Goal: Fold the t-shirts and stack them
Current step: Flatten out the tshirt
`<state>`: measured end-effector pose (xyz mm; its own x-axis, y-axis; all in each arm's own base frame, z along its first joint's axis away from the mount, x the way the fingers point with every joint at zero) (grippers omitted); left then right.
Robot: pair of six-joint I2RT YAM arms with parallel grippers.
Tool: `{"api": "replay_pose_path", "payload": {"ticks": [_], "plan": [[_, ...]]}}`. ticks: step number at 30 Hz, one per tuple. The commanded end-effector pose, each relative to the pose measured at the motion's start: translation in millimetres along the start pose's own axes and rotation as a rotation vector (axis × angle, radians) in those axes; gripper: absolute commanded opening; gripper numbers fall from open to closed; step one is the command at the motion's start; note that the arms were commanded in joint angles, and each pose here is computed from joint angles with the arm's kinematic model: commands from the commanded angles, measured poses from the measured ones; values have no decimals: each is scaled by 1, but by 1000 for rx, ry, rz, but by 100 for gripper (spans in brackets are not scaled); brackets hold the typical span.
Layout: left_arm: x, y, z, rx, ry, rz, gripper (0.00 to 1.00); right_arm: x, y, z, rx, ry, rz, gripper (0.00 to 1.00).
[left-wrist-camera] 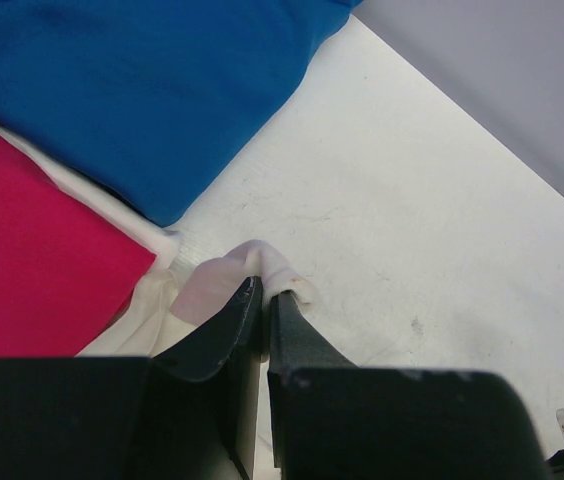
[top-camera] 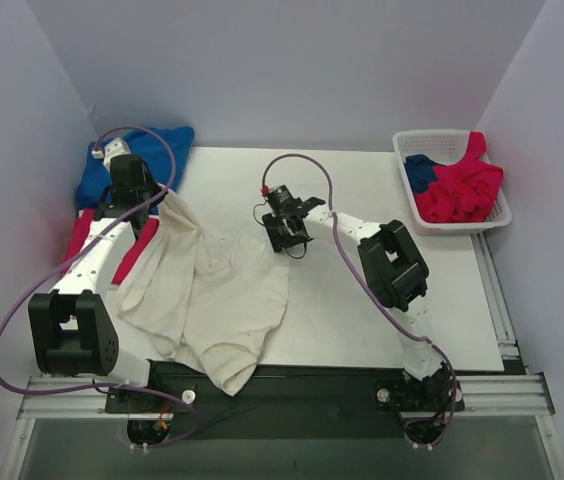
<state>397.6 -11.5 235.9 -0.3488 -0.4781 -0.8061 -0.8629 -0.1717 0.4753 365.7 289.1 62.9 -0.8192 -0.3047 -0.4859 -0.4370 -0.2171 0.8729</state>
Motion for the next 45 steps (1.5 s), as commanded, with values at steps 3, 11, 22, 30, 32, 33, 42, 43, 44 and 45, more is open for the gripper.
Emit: {"api": "replay_pose_path", "payload": {"ticks": [3, 11, 22, 30, 32, 33, 42, 43, 44, 45], "plan": [[-17, 5, -2, 18, 12, -66, 0, 74, -12, -1, 95, 87, 281, 30], [-19, 8, -2, 24, 15, -73, 0, 70, -8, -32, 237, 39, 305, 25], [-19, 10, -3, 32, 17, -75, 0, 62, -4, -51, 279, -25, 306, 0], [-21, 11, -5, 38, 17, -74, 0, 44, 24, -61, 362, -46, 201, 0], [-25, 15, -7, 48, 18, -81, 0, 34, 44, -64, 369, -59, 149, 0], [-26, 15, -7, 50, 19, -81, 0, 31, 50, -67, 376, -66, 130, 0], [-51, 43, -31, 169, 26, -113, 0, -16, 181, -129, 462, -194, -152, 0], [-55, 47, -35, 185, 23, -121, 0, -21, 197, -139, 478, -205, -180, 0], [-57, 53, -39, 212, 18, -121, 0, -31, 225, -144, 489, -223, -258, 0], [-59, 58, -43, 234, 10, -122, 0, -37, 241, -146, 491, -230, -298, 0]]}}
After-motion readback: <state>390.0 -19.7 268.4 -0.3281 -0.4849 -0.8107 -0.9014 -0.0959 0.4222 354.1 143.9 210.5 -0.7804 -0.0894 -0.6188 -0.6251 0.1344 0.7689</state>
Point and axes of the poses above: each gripper's point midway between its finger pads, its own y axis back along the fingers, its own z axis along the line the jaws close on, x = y × z, the point moved 6 cm from there along y, back along the fingers, and after that the axes turned 4 degrees about -y, right-handed, at the moved point
